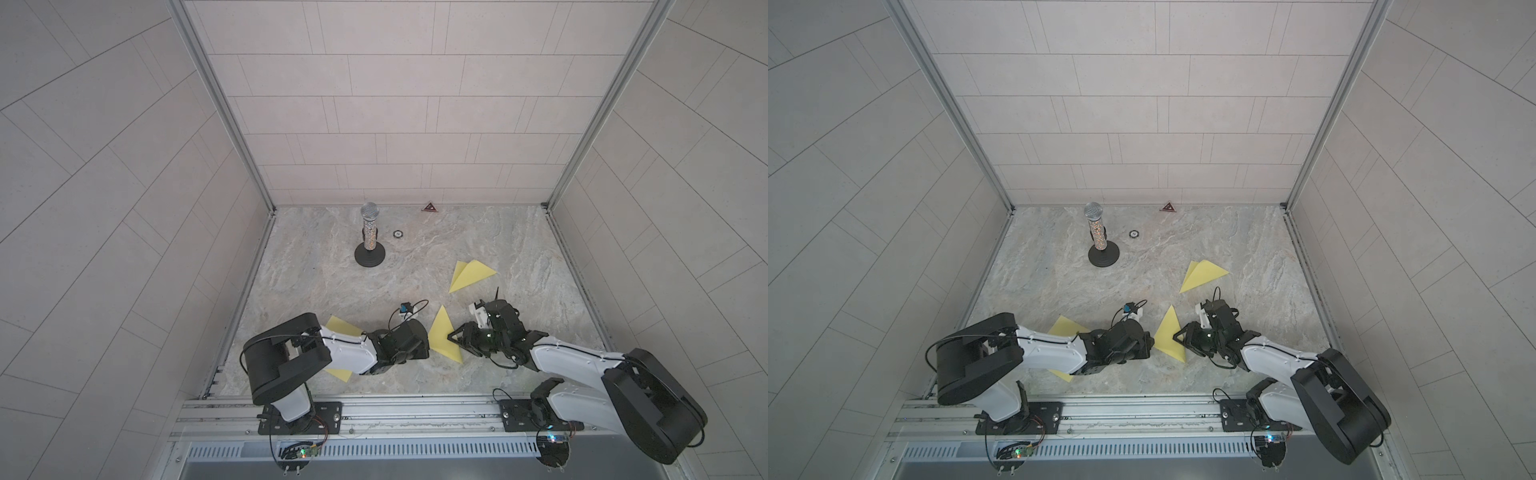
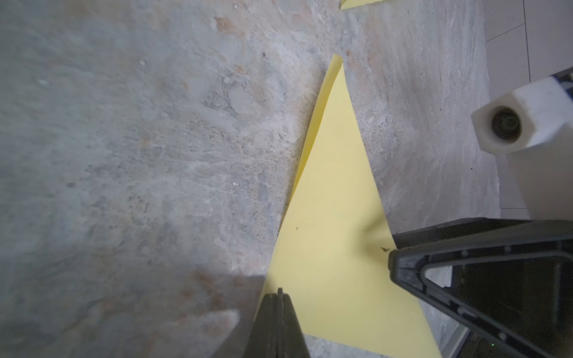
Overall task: Fold the square paper diagonally
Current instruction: Fold the paper at the center of the board.
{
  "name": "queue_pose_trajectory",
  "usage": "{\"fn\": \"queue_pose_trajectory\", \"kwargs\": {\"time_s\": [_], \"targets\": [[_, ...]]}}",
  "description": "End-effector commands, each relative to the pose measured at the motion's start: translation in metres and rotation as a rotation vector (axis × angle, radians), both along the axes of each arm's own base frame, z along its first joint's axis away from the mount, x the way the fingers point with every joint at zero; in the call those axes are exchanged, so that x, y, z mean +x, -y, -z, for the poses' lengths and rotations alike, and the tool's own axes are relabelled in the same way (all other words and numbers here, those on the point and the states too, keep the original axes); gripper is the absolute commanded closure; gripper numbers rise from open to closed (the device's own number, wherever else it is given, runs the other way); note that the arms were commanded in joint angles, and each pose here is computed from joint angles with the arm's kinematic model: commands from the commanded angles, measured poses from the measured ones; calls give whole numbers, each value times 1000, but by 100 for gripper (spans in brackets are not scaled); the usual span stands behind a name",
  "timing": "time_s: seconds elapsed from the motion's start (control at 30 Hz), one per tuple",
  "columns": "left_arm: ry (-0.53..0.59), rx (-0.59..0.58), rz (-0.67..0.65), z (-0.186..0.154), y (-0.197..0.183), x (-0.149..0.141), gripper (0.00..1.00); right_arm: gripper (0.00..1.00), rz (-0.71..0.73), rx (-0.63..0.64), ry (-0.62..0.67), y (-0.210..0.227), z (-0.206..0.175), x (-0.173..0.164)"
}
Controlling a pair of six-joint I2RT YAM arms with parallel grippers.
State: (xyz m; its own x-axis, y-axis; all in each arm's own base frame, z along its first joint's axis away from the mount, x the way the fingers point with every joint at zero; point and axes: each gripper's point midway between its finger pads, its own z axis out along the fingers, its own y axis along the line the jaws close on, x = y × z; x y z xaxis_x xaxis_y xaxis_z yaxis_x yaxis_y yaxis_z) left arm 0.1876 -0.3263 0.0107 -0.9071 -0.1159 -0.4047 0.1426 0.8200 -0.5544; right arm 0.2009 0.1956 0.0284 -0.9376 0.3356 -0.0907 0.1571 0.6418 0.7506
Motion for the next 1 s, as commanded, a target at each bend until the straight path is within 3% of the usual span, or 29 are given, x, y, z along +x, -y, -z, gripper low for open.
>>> {"fn": "queue_pose_trajectory", "kwargs": {"time_s": [0.0,0.23,0.33,0.53,0.57,0.63,0.7,0.8,0.97], "targets": [[-136,283,15,62,-60,-32,100,65,27,8,-33,-1,7,-4],[-135,282,14,62,-60,-32,100,80,32,31,-21,-3,4,-2],[-134,282,14,62,-60,-32,100,100,29,54,-16,-6,1,-1],[-135,283,12,63,-61,-32,100,100,20,53,-21,-6,1,-3],[-135,283,11,63,-61,-32,100,99,22,52,-24,-6,1,-4],[-134,282,12,62,-61,-32,100,72,28,47,-38,-4,3,-7],[-135,283,11,63,-61,-32,100,55,33,33,-54,-1,6,-11],[-132,282,9,62,-61,-32,100,49,44,10,-69,4,11,-22],[-134,284,10,63,-61,-32,100,51,78,-8,-72,12,14,-34]]}}
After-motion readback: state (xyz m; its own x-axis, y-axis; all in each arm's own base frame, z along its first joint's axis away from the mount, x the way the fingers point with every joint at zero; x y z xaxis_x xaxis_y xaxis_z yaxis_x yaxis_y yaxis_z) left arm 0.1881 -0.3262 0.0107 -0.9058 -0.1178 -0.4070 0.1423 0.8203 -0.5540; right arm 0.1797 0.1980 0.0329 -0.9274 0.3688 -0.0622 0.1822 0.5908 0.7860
